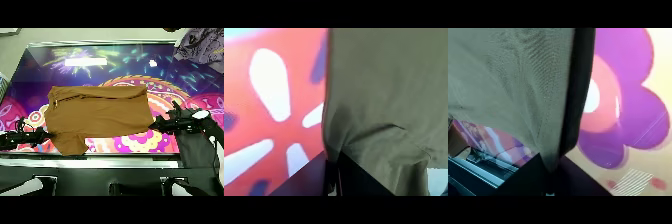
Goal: Fold the clothes and pants, and hang the long-sleeved shirts on hangers.
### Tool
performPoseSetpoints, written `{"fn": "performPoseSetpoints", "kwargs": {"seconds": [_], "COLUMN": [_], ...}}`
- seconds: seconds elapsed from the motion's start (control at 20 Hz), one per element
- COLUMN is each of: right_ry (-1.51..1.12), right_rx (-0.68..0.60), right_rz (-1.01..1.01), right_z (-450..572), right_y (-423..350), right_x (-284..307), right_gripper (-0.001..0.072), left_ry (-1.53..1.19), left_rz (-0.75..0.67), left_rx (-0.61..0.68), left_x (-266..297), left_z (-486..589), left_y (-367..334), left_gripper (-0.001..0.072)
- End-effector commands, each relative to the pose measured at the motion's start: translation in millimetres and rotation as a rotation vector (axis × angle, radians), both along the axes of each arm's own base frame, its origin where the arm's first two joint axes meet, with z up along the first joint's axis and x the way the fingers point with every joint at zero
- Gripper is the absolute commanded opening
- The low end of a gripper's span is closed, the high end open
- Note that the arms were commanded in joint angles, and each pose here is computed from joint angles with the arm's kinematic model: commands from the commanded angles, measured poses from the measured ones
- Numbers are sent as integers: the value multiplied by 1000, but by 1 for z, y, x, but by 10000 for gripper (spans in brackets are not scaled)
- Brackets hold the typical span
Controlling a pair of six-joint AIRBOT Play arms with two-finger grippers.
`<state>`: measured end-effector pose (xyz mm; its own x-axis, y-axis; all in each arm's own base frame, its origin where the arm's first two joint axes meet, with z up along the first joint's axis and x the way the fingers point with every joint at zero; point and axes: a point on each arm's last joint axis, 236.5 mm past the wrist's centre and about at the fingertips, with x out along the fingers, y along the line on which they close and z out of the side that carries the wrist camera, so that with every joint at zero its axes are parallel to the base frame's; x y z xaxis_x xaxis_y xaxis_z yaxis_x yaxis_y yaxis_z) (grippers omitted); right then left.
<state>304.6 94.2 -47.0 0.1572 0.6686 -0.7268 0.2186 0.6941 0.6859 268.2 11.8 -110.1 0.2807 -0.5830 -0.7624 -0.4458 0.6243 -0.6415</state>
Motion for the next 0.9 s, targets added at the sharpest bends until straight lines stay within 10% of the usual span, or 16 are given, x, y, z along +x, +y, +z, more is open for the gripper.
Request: {"fn": "performPoseSetpoints", "kwargs": {"seconds": [0.0, 0.3, 0.55, 0.85], "right_ry": [-33, -223, -638, -1065], "right_rx": [-6, -160, -337, -382], "right_rz": [-1, 102, -4, -41], "right_z": [9, 53, 228, 453], "right_y": [0, 34, 10, 6], "right_x": [2, 46, 134, 80], "right_gripper": [34, 33, 33, 34], "left_ry": [-17, -250, -624, -1011], "left_rz": [3, -8, -23, 75], "left_rx": [-24, 62, 376, 739], "left_x": [9, 99, 193, 125], "left_z": [3, 89, 292, 533], "left_y": [-8, 1, 31, 35], "left_gripper": [15, 11, 11, 12]}}
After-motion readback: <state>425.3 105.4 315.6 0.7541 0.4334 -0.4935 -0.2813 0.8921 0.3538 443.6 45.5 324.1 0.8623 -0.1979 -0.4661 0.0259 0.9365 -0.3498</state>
